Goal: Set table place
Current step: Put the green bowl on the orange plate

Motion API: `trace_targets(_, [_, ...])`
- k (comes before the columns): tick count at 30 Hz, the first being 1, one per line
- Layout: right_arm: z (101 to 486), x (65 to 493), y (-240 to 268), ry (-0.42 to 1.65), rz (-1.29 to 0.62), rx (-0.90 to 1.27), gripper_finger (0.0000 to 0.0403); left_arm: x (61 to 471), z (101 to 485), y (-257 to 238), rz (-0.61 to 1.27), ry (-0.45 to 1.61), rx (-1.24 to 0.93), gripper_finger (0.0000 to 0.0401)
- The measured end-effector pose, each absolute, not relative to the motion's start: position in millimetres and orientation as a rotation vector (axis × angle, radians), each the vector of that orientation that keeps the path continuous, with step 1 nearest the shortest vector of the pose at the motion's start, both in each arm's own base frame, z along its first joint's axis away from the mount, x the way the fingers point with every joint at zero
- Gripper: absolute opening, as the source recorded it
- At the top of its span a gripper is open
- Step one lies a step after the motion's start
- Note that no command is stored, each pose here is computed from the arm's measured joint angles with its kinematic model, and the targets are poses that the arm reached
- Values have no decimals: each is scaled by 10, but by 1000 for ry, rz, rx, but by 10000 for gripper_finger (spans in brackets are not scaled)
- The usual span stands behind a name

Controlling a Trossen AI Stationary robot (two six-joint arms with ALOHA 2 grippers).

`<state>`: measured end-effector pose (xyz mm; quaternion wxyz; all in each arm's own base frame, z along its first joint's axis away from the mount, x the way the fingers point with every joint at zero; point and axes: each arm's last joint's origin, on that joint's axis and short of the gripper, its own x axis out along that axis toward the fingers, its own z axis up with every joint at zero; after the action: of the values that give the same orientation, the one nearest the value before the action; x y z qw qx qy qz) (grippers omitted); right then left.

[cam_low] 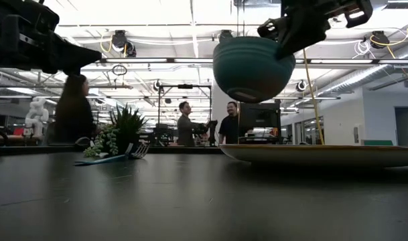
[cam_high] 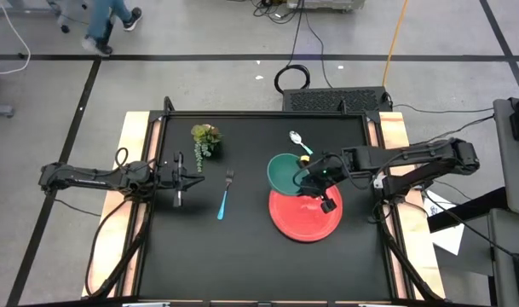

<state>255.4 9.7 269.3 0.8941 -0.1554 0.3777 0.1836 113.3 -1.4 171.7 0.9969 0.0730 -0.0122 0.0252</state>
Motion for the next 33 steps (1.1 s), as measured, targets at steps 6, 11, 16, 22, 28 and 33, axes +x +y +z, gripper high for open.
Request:
trace_targets(6, [2672,2520,96,818,375,-293,0,1133,1712,-13,53,-19,146,24])
trace_targets(11, [2664,2511,96,834,369,-275,0,1133,1711,-12,56,-18,145,24])
trace_targets(16, [2647,2490,133,871,351,-229,0,1133,1712,-12,57,-18,142,24])
trace_targets(22, [2628,2424,381,920,354,-290,0,1133,1709,-12,57,-16,134,24])
trace_targets(28, [2625,2396,528,923,346,-337,0,1133,1708,-12,57,-15,134,24])
trace_targets(33, [2625,2390,554,924,346,-324,0,1133,1709,-12,57,-16,131,24])
